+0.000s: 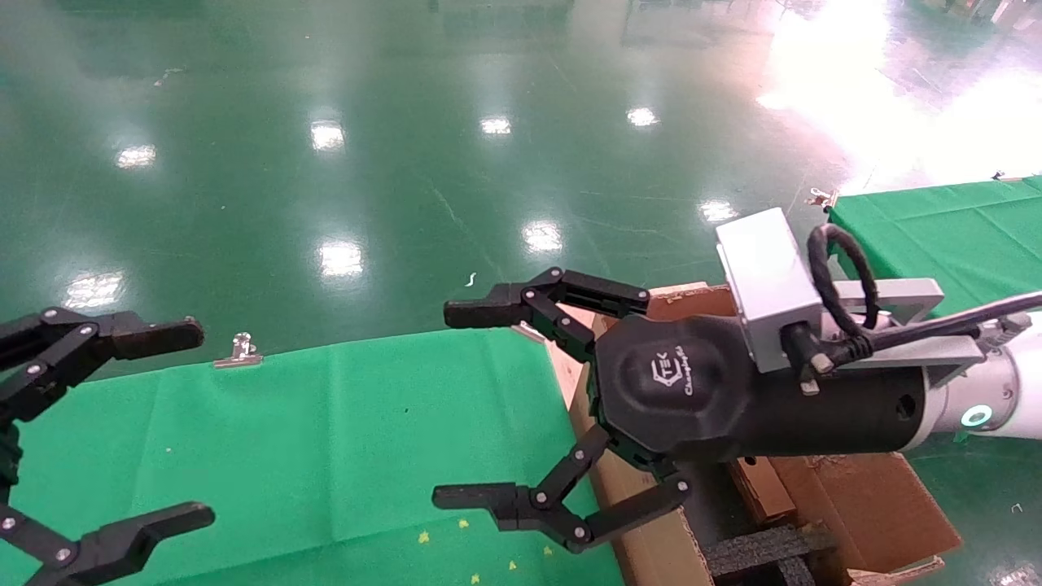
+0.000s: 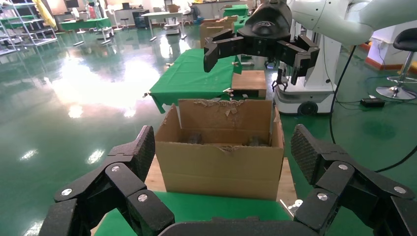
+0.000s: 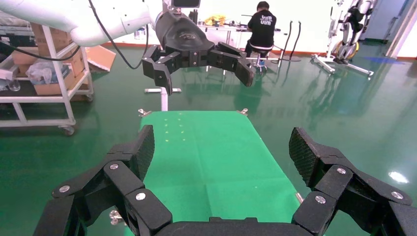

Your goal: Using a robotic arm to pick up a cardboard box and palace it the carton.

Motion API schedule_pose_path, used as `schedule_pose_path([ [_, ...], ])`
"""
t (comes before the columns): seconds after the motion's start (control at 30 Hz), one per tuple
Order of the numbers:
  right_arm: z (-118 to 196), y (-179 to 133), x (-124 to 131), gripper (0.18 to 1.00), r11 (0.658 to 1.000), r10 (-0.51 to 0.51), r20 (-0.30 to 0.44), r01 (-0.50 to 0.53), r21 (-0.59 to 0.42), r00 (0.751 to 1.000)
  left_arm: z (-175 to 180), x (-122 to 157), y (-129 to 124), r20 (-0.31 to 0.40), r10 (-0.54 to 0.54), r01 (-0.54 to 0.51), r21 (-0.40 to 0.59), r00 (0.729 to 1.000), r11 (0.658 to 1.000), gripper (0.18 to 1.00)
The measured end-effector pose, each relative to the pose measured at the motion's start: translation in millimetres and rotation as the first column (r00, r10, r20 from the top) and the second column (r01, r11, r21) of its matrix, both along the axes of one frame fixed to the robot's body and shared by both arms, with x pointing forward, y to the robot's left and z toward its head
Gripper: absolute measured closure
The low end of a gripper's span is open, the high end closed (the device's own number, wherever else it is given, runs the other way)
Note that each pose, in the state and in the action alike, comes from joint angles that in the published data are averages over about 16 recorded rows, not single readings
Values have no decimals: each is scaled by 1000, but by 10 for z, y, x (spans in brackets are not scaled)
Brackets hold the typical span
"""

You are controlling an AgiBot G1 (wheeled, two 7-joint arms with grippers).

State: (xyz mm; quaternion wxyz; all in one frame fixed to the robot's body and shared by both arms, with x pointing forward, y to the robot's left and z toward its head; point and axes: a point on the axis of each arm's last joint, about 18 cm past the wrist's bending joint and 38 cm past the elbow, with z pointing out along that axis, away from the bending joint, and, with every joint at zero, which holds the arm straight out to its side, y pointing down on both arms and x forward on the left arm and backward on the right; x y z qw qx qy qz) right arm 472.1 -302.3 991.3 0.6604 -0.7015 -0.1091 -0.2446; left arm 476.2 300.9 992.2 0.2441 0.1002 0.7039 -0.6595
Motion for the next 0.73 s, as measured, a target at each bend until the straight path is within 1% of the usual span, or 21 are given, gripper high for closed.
schedule_pose_path([
  [0.73, 5, 3, 18, 178, 1000, -6, -8, 6, -2, 1000, 0, 0, 0, 0, 0, 0, 0, 1000, 1000, 183],
])
